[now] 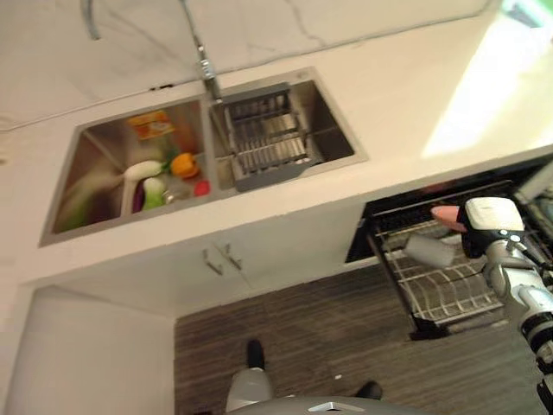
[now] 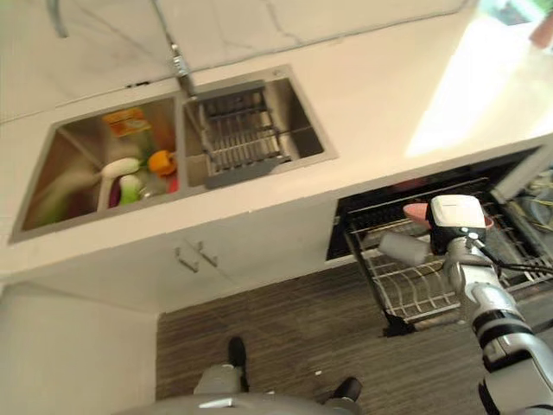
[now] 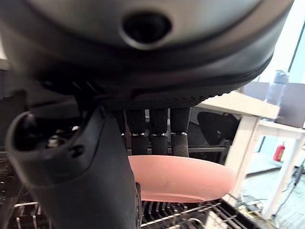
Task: Place the dishes in the dishwasher.
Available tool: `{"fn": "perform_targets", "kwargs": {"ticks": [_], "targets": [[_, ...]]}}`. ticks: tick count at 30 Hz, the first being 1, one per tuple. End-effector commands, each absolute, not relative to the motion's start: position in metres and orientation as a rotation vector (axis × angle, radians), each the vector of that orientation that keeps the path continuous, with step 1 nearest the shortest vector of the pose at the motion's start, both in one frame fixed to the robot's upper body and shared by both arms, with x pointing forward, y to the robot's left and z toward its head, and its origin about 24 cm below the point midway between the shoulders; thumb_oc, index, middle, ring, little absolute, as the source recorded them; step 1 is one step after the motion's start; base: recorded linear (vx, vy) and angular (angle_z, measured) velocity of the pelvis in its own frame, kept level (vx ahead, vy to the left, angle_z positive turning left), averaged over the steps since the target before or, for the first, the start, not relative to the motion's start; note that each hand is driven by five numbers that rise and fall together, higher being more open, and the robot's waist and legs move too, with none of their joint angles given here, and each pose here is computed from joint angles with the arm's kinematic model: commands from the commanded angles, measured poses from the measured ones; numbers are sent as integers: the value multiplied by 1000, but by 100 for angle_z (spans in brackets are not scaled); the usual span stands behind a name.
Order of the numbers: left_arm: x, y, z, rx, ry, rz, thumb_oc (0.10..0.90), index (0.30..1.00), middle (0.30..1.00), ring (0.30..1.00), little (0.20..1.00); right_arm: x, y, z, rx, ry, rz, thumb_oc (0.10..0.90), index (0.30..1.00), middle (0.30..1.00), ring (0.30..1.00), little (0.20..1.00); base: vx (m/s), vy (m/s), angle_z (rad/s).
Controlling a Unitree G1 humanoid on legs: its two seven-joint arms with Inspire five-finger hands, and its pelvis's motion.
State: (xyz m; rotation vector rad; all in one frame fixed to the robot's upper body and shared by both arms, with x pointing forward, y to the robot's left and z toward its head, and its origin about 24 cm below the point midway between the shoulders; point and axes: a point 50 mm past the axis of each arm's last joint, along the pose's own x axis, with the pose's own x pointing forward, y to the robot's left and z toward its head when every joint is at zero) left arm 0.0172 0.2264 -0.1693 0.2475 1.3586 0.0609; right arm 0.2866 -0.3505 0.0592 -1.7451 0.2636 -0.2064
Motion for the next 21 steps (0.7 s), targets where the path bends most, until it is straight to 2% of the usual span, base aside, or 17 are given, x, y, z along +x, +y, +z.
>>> {"fn": "perform_targets", "kwargs": {"ticks": [1, 2, 10, 16, 21], "targets": [[28, 228, -169, 314, 1335, 16, 800, 900, 900, 900, 900, 314, -343, 106, -1700, 78, -372, 519, 479, 479, 479, 479, -23, 18, 18], [30, 228, -169, 311, 1330, 16, 800, 900, 900, 900, 900, 316, -343, 104, -1680, 93, -379, 800, 900, 900, 900, 900, -28, 27, 17], [38, 212, -169, 255, 1282, -19, 800, 900, 900, 900, 900, 329, -334, 121, -1631, 48, -424, 800, 900, 900, 900, 900, 1, 41, 14], [39, 214, -169, 261, 1279, -23, 800, 900, 900, 900, 900, 321, -342, 123, -1612, 44, -452, 800, 900, 900, 900, 900, 39, -3, -5], [47, 218, -167, 262, 1257, -13, 800, 900, 900, 900, 900, 301, -362, 122, -1632, 91, -497, 800, 900, 900, 900, 900, 34, -24, -22]]}}
